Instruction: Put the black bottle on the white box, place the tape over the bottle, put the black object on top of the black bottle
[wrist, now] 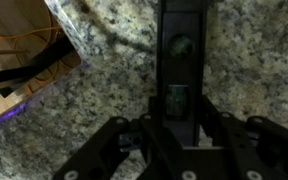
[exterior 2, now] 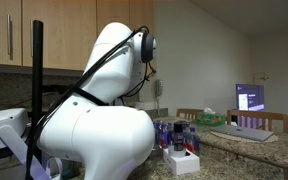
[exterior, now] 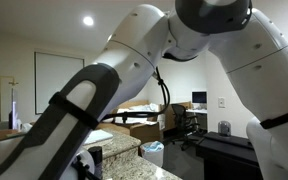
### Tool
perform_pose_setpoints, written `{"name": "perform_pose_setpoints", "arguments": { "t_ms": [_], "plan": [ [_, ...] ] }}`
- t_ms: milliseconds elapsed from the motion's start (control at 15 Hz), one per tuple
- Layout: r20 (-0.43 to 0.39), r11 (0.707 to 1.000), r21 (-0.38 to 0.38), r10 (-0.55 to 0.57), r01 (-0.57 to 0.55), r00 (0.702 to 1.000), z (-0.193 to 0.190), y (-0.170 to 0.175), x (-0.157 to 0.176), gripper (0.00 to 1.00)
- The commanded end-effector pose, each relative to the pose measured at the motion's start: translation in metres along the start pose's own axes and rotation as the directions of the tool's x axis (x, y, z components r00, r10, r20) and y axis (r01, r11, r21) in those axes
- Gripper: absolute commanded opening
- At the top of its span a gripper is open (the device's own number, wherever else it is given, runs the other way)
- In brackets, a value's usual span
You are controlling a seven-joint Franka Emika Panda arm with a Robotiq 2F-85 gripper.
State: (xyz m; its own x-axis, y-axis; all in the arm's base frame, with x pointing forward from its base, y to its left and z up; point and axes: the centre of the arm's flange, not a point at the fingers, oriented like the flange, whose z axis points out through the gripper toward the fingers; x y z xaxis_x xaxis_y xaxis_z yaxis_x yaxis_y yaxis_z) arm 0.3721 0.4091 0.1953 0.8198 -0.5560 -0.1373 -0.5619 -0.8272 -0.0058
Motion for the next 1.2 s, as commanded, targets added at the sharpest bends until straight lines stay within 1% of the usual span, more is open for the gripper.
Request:
{"name": "perform_pose_setpoints", "arguments": {
  "t_ms": [0,267,400,467,600,733,800,867,1000,1133],
  "plan": [
    [-0.100,1.000,0.008,-0.026,0.026,0.995,-0.053,0.010,-0.016,0.18],
    [-0.194,0.996,0.082,-0.021,0.038,0.981,-0.127,0.014,-0.034,0.18],
    [-0.187,0.992,0.111,-0.045,0.066,0.981,-0.154,0.017,-0.041,0.18],
    [-0.169,0.993,0.102,-0.048,0.066,0.984,-0.126,-0.003,-0.031,0.43],
    [-0.185,0.990,0.119,-0.056,0.079,0.981,-0.149,0.002,-0.040,0.43],
    [-0.188,0.990,0.119,-0.058,0.082,0.980,-0.151,0.005,-0.042,0.43],
    [-0.187,0.990,0.115,-0.057,0.080,0.981,-0.149,0.006,-0.041,0.18],
    [-0.194,0.991,0.114,-0.047,0.070,0.980,-0.157,0.005,-0.038,0.18],
    [-0.208,0.990,0.142,0.008,0.022,0.978,-0.187,0.005,-0.025,0.18],
    [-0.211,0.991,0.129,0.051,-0.024,0.976,-0.218,0.006,-0.009,0.18]
  ]
}}
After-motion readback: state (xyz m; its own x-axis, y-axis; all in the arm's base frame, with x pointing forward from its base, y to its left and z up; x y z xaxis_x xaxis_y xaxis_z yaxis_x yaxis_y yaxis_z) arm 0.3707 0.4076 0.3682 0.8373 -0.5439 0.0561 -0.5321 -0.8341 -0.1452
